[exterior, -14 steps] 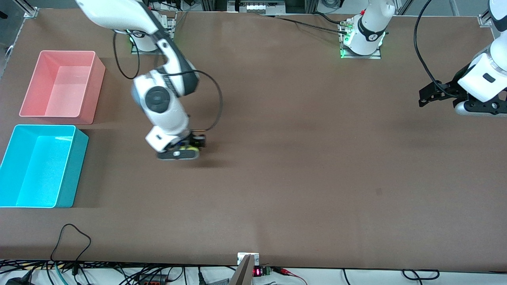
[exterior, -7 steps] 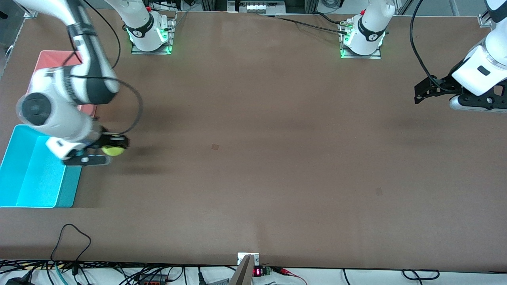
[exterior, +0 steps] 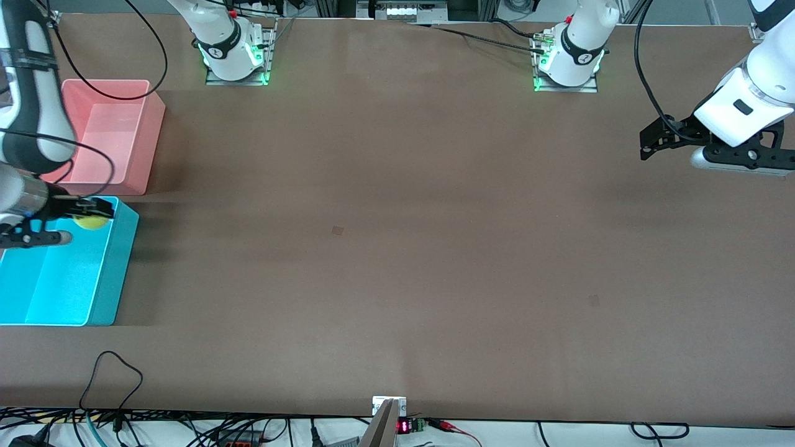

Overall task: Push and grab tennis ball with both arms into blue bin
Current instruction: 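Carry the ball with the right gripper over the cyan bin, then open the right gripper to drop the ball into the cyan bin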

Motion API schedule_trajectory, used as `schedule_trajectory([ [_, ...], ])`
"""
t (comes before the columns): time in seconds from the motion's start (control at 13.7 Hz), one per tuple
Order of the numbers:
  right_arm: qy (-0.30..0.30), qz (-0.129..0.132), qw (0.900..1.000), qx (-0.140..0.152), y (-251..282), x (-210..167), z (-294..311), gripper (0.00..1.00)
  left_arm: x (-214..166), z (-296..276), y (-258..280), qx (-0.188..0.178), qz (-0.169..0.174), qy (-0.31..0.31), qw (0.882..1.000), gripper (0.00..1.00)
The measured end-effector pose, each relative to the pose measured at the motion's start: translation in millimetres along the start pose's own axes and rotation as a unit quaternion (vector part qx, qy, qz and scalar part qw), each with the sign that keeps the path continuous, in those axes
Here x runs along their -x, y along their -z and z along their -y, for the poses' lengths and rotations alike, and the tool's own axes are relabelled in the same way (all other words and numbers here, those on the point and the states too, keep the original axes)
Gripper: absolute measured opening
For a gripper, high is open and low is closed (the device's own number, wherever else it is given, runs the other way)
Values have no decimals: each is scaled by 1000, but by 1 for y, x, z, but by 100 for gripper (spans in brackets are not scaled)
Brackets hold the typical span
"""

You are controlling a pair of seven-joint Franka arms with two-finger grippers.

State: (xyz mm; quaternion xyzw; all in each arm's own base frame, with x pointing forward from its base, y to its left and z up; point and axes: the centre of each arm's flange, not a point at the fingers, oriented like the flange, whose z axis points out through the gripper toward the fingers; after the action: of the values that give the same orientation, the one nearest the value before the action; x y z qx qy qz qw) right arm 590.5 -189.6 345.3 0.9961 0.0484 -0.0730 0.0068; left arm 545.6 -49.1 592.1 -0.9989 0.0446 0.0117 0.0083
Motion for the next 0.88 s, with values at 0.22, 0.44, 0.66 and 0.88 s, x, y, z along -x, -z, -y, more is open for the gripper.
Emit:
schedule_trajectory([
  [0.22, 2, 7, 1000, -10, -34, 17, -53, 67, 0, 0, 2, 0, -2, 1, 1000, 100],
  [0.44, -2, 0, 1000, 1, -69, 17, -80, 67, 0, 0, 6, 0, -3, 1, 1000, 100],
  [0.66, -9, 4, 1000, -4, -104, 18, -93, 67, 1, -1, 9, 0, -3, 0, 1000, 100],
  [0.88, -14, 2, 1000, -4, -132, 21, -106, 67, 1, 3, 9, 0, -1, 3, 1000, 100],
])
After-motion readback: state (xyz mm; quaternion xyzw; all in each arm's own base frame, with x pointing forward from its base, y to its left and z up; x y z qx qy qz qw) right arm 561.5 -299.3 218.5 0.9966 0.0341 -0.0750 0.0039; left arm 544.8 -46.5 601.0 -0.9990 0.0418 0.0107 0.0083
